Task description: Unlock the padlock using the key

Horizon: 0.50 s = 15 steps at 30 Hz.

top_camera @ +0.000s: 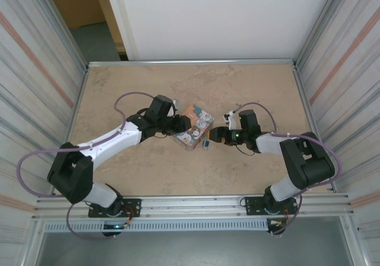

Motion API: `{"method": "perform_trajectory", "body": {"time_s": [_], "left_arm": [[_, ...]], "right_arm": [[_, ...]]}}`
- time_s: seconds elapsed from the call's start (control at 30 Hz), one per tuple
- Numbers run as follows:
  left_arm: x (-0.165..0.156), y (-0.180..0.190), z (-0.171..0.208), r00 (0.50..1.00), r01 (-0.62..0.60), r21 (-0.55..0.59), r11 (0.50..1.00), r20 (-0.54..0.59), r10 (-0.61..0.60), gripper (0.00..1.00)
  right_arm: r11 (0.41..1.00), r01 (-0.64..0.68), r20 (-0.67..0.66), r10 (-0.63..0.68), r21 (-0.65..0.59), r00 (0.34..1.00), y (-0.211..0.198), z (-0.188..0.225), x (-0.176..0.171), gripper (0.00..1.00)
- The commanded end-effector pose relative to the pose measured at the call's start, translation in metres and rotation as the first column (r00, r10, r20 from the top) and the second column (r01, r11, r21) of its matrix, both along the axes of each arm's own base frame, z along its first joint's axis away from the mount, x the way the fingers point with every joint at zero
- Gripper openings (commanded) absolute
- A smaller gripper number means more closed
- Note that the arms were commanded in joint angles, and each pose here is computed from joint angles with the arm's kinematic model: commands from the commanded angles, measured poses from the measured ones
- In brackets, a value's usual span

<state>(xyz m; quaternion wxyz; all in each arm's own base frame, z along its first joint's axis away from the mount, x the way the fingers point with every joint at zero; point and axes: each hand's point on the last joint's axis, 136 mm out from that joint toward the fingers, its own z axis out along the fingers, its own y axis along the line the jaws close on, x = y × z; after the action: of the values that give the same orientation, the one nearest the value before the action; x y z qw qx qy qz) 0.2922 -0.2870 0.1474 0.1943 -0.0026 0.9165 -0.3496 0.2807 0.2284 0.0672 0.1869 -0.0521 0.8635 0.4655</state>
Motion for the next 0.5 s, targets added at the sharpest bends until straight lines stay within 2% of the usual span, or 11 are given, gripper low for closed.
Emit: {"method": "perform_trajectory", "body": {"time_s": [0.0,0.17,0.47], "left_arm": [[0.007,-0.01,0.001,0.999,0.037,-0.026,0.999,-0.012,-0.037,0.31],[0.014,-0.017,-0.012,0.998,0.046,-0.024,0.999,-0.041,-0.047,0.2],[0.016,-0.016,-0.038,0.995,0.045,0.015,0.999,-0.092,-0.043,0.15]], "right_arm": [[0.999,-0.022,0.021,0.022,0.025,1.0,0.009,0.006,0.005,0.64],[0.999,-0.035,0.019,0.034,0.025,0.999,0.015,0.0,0.006,0.61],[0.996,-0.066,0.041,0.064,0.053,0.997,0.024,-0.004,0.012,0.57]]}}
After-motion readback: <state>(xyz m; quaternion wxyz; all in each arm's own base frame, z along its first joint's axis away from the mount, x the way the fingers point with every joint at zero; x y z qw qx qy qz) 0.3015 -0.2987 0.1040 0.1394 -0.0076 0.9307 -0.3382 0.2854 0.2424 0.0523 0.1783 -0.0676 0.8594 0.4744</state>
